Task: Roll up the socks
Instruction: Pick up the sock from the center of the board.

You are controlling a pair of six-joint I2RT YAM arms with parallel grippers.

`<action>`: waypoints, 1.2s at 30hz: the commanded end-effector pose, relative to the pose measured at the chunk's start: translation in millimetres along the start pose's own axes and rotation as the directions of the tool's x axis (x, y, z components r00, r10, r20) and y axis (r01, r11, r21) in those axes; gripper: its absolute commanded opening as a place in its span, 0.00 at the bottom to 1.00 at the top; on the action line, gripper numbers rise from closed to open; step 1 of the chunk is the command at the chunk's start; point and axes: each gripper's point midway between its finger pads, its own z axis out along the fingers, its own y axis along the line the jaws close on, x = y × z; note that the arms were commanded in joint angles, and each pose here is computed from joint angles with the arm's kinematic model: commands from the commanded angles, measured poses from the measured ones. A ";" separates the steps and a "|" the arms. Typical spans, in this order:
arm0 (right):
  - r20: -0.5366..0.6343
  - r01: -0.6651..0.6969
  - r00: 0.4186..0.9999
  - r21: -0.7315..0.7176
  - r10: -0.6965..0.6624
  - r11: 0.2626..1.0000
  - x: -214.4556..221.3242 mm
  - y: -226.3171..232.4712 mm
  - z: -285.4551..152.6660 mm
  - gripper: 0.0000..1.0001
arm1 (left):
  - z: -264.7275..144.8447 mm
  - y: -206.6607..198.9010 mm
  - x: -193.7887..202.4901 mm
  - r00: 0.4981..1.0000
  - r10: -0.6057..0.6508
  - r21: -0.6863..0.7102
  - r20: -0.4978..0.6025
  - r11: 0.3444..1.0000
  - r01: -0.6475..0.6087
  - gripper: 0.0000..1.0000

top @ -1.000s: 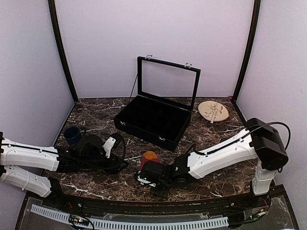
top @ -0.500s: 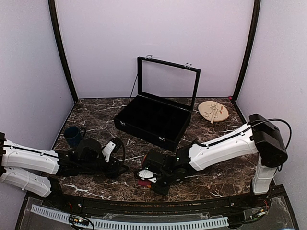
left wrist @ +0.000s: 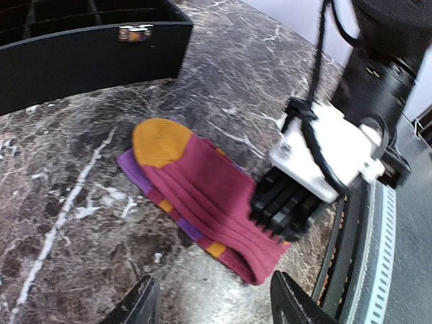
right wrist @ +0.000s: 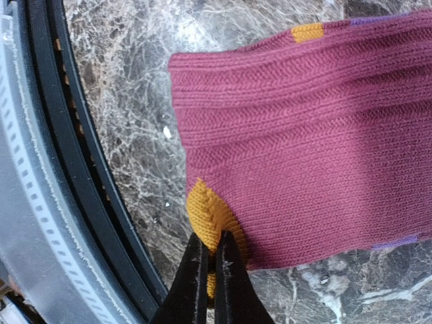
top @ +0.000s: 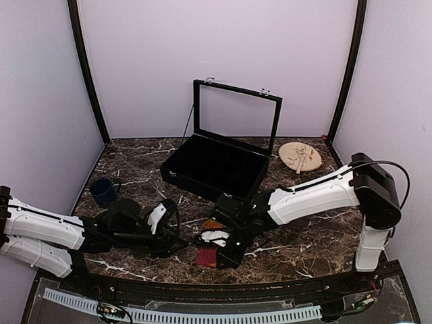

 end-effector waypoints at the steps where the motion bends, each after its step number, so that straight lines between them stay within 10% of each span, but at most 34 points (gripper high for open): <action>1: 0.044 -0.036 0.998 -0.134 0.042 0.990 -17.3 16.8 -22.1 0.00 | 1.3 -19.8 2.7 0.997 0.078 0.070 0.016 0.994 -0.079 0.58; 36: 0.005 -0.088 0.996 -0.298 0.093 0.951 -23.1 17.1 -40.0 0.00 | 45.0 -65.6 22.1 0.851 0.516 0.015 -0.098 0.856 -0.517 0.51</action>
